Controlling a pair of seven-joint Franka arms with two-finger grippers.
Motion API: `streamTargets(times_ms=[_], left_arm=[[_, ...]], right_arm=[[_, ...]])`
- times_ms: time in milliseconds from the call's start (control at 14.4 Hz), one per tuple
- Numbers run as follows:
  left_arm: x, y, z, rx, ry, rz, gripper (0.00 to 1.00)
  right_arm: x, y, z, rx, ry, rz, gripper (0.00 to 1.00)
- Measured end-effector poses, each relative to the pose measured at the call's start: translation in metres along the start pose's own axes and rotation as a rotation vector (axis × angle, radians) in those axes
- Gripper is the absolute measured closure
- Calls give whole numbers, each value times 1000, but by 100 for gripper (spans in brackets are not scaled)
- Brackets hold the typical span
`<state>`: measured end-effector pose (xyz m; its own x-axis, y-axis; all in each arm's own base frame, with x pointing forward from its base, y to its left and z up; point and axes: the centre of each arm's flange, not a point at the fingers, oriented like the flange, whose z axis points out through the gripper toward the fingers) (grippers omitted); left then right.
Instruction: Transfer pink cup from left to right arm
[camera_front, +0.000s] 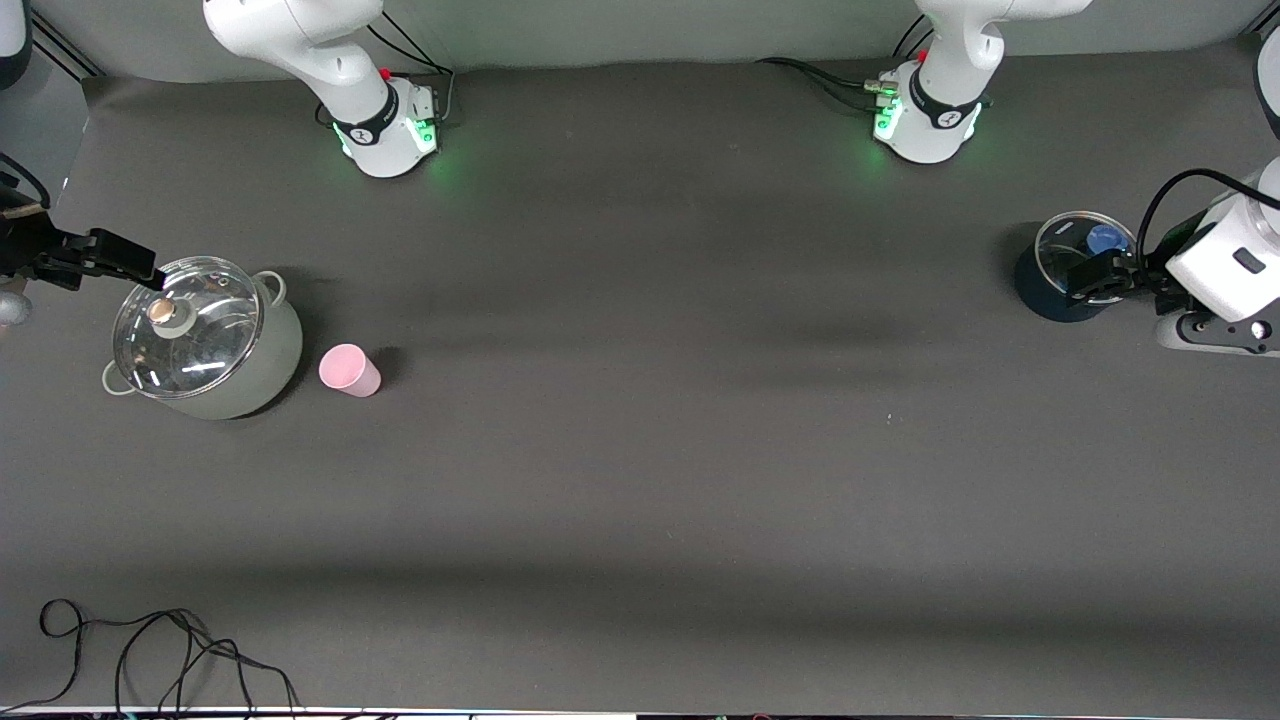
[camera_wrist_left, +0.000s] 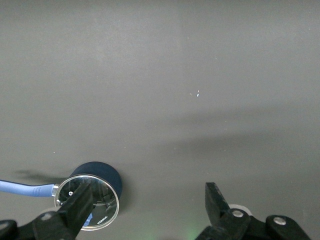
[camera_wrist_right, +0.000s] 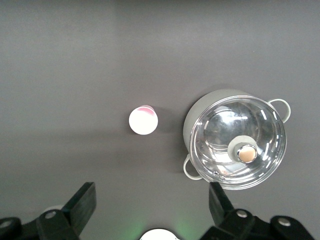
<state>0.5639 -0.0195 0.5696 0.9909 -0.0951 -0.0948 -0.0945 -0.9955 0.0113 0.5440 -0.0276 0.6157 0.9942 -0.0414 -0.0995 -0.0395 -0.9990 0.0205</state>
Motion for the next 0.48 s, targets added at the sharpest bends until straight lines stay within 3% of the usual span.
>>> streamTargets(times_ms=[208, 485], left_arm=[[0, 0, 0, 0, 0, 0, 0], [0, 0, 0, 0, 0, 0, 0]], right_arm=[[1, 0, 0, 1, 4, 0, 0], [10, -14, -5, -2, 64, -26, 0]])
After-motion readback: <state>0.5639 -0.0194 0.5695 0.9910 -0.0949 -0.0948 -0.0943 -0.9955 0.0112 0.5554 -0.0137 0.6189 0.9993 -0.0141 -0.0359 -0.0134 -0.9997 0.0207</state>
